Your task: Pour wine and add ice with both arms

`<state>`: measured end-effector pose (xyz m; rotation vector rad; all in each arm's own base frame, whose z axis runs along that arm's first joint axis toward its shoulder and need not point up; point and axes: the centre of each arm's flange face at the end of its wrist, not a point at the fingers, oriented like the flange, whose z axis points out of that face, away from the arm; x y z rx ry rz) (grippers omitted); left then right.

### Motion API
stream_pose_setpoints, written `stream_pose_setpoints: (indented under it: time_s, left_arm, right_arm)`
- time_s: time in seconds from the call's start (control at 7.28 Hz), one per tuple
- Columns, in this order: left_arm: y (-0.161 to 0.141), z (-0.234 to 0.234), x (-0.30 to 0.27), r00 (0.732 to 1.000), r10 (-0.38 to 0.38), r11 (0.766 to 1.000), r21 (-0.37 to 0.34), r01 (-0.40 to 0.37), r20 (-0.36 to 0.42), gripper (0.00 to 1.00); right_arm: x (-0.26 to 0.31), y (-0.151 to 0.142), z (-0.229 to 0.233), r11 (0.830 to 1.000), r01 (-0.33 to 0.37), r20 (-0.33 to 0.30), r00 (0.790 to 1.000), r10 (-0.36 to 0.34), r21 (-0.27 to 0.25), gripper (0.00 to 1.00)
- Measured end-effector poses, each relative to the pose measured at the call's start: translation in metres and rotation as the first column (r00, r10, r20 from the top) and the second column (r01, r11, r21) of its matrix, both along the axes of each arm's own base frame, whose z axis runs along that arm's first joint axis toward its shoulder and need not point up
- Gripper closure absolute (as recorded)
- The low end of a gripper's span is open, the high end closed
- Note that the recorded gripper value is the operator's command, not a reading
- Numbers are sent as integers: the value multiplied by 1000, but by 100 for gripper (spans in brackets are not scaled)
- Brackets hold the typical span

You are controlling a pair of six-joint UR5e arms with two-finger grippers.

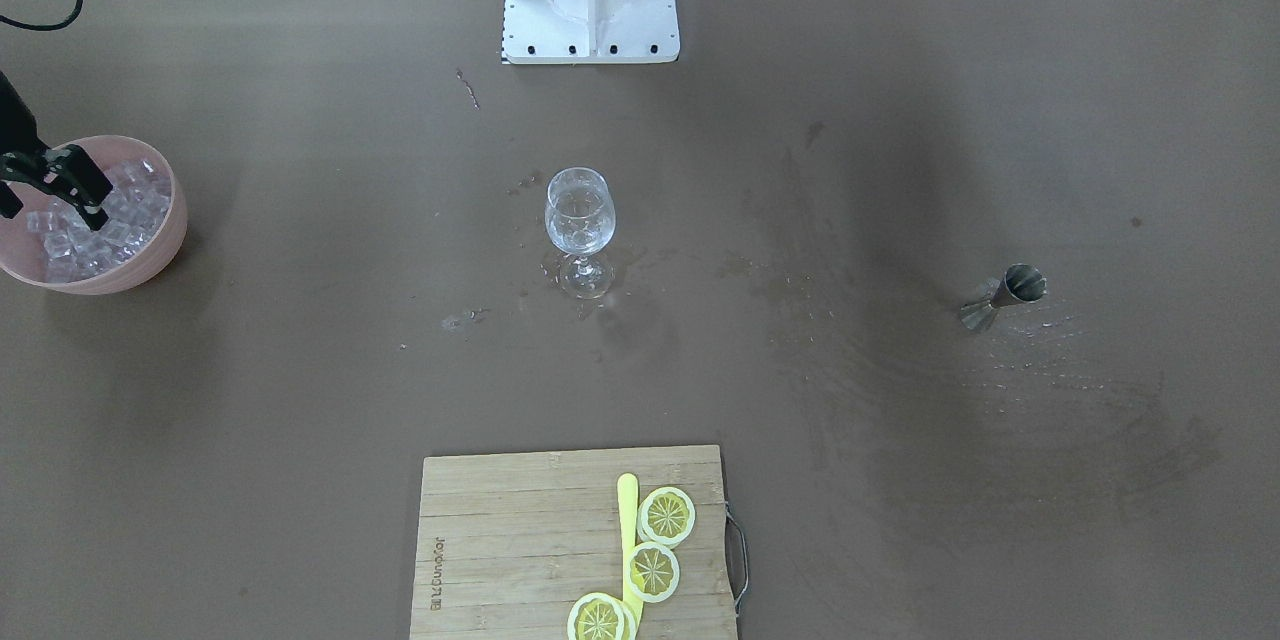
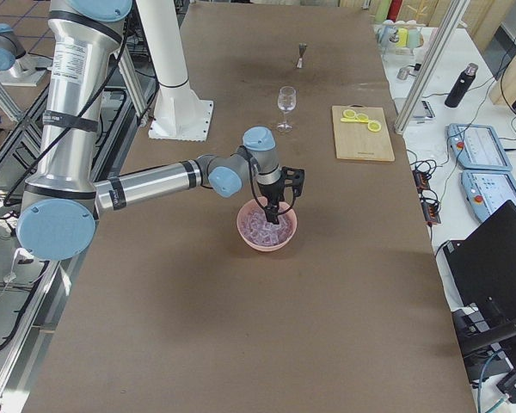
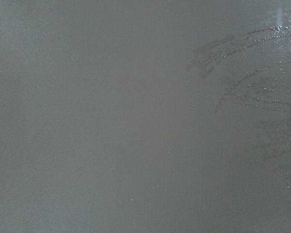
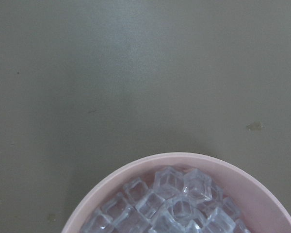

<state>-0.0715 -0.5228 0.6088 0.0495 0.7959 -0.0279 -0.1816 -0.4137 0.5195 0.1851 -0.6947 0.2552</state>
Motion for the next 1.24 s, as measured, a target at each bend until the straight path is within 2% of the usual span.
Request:
stream_pose_setpoints:
  time_s: [0.14,0.82,0.96,1.1,1.24]
  left_arm:
    - [0,0,0,1000,0,1000,0,0,0,2]
    - [0,-2,0,1000,0,1000,4,0,0,2]
    - [0,-2,0,1000,0,1000,5,0,0,2]
    - [1,-2,0,1000,0,1000,5,0,0,2]
    - [1,-2,0,1000,0,1000,5,0,0,2]
  right_arm:
    - [-8,1,12,1000,-5,-11,1000,6,12,16]
    - [-9,26,39,999,17,4,1000,-17,30,21]
    - [-11,30,40,999,21,7,1000,-21,26,36]
    - [-12,33,41,999,25,6,1000,-25,22,75]
    - [-11,37,42,999,28,5,1000,-28,19,100]
